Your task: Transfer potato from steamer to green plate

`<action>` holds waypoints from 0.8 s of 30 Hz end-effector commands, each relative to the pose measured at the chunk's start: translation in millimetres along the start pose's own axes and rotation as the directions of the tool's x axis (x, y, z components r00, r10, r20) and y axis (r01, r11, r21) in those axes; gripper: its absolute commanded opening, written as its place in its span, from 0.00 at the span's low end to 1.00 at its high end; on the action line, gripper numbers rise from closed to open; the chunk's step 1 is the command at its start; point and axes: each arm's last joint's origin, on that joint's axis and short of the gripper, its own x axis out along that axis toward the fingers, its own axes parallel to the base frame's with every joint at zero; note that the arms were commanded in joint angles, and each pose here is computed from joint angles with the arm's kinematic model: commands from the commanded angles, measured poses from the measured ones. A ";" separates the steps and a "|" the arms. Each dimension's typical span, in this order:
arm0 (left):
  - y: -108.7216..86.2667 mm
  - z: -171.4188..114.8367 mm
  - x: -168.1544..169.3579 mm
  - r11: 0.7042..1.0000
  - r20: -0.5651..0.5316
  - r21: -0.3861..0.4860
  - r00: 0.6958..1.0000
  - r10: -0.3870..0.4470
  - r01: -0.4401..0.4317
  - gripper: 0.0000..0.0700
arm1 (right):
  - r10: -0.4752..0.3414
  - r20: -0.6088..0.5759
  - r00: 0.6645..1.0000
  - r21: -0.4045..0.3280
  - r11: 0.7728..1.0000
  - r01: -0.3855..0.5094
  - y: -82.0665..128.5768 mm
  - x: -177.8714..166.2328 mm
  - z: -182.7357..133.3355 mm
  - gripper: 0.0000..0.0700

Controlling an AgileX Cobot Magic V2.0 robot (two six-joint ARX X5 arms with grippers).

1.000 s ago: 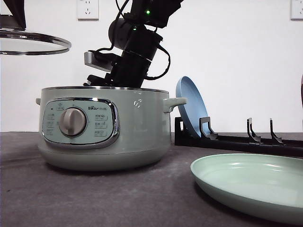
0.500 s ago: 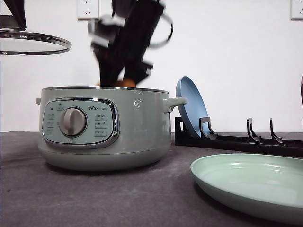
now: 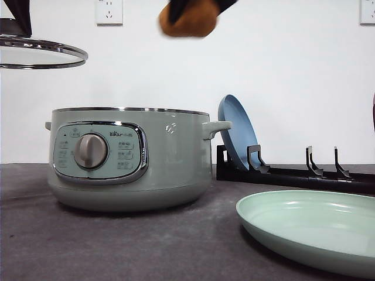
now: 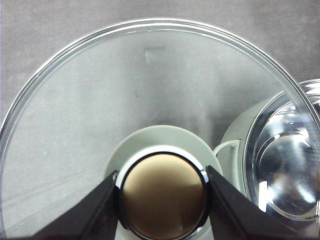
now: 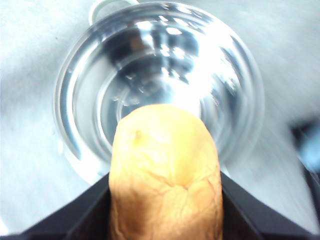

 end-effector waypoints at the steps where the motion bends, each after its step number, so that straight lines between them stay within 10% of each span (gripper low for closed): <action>1: -0.3 6.6 -10.6 1.000 0.066 0.001 0.998 0.004 -0.004 0.01 | -0.004 -0.092 0.996 0.031 1.000 0.007 2.1 -5.6 -18.2 0.30; 11: -0.3 6.6 -10.5 1.000 0.065 0.000 0.998 0.004 -0.004 0.01 | -0.019 -0.124 0.992 0.113 0.993 0.033 8.8 -21.6 -115.6 0.30; 24: -0.3 6.4 -10.5 1.000 0.064 0.000 0.998 0.004 -0.004 0.01 | -0.008 -0.102 0.995 0.296 0.954 0.038 9.0 50.9 -211.1 0.30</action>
